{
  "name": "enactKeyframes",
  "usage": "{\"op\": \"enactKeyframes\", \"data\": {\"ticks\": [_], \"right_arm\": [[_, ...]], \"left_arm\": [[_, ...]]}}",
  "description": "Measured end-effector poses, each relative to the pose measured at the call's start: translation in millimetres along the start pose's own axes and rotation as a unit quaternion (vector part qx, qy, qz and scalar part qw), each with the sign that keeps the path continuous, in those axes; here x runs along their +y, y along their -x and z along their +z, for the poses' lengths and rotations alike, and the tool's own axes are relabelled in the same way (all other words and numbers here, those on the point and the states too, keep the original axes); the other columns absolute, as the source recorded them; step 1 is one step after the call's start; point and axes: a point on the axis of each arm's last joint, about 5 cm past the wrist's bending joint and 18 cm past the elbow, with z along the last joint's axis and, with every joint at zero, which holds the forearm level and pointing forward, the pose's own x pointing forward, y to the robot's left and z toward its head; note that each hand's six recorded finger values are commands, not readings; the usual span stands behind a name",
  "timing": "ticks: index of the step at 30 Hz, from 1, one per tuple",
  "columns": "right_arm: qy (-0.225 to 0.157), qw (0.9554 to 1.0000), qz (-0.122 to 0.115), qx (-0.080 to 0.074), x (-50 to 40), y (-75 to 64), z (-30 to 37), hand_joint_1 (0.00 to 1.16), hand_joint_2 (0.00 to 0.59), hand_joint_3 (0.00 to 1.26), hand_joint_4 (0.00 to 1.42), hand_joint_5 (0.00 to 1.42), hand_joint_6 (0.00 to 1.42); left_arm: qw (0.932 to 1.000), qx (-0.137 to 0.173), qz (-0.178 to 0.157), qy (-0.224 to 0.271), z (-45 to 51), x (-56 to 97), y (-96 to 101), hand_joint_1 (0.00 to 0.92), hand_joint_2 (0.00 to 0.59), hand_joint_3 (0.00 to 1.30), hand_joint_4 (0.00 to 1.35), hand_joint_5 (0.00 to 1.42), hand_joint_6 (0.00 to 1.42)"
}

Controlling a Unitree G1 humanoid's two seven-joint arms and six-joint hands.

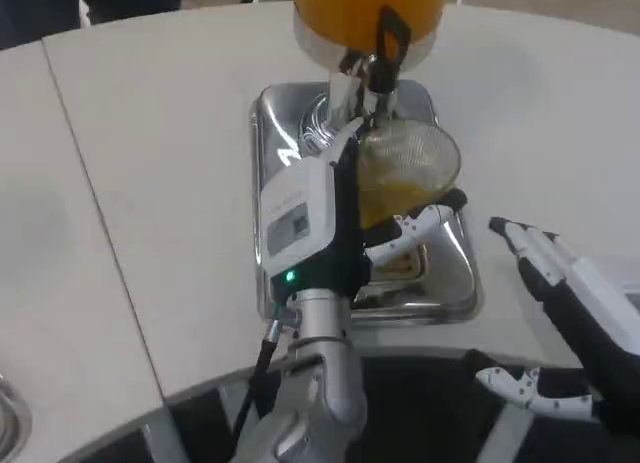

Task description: Grasp the cup under the faucet to collect the drink, then remove the cup.

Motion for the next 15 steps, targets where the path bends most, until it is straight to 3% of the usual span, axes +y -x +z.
{"op": "enactKeyframes", "data": {"ticks": [2,4,8,15], "right_arm": [[-0.003,1.0,0.004,0.004,0.0,-0.1,-0.3,0.59,0.343,0.0,0.0,0.0,0.09],[-0.004,1.0,0.008,0.004,-0.8,-1.4,0.5,0.59,0.343,0.0,0.0,0.0,0.09],[-0.007,1.0,0.005,0.004,-3.1,-4.6,1.5,0.6,0.344,0.0,0.0,0.0,0.1],[-0.012,0.9999,0.01,0.005,-2.3,-11.8,-0.3,0.61,0.347,0.0,0.0,0.0,0.1]], "left_arm": [[1.0,0.0,0.004,-0.001,-0.2,-1.6,0.7,0.527,0.052,0.83,1.03,1.35,1.42],[0.9996,0.0,0.029,-0.001,-2.1,-3.6,1.7,0.541,0.055,0.97,1.12,1.42,1.42],[0.9983,0.008,0.056,0.011,-6.8,-6.4,4.7,0.581,0.054,1.04,1.11,1.42,1.42],[0.9963,0.023,0.073,0.039,-11.4,-5.7,4.4,0.592,0.032,1.09,1.09,1.42,1.42]]}}
